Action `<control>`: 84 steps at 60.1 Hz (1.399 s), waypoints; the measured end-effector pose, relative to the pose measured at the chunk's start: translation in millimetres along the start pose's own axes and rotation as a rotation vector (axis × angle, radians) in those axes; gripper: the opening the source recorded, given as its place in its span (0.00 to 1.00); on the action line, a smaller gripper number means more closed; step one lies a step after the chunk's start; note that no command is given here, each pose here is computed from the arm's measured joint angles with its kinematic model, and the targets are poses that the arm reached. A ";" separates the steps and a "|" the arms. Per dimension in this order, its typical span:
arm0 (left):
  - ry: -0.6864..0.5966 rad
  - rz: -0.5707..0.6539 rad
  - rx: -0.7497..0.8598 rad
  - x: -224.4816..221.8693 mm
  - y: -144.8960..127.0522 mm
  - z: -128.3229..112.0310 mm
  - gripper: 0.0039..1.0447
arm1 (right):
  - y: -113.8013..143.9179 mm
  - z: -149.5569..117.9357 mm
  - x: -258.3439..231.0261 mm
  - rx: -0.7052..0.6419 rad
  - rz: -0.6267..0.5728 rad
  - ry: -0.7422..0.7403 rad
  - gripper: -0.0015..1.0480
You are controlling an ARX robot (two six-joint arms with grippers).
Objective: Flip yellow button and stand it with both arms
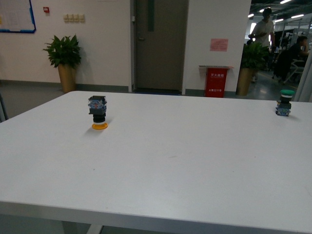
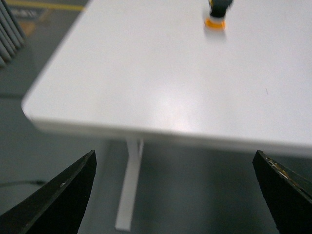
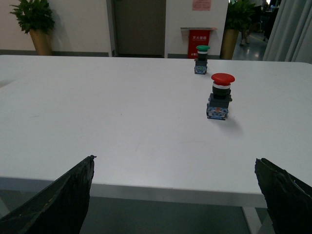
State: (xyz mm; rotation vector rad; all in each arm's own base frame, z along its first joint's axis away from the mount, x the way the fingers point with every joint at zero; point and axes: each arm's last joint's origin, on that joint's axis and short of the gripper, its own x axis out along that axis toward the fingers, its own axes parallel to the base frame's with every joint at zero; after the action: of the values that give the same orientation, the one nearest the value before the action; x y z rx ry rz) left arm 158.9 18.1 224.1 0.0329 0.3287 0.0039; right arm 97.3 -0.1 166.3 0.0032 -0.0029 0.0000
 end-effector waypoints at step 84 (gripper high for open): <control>0.150 -0.121 0.064 291.3 -97.2 166.4 0.94 | 0.0 0.0 0.0 0.000 0.000 0.000 0.93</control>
State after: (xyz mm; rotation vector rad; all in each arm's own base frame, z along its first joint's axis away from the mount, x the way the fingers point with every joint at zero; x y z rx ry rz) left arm 488.2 -81.6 284.3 0.0763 0.4807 -0.1249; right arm 97.3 -0.1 166.3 0.0032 -0.0029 0.0000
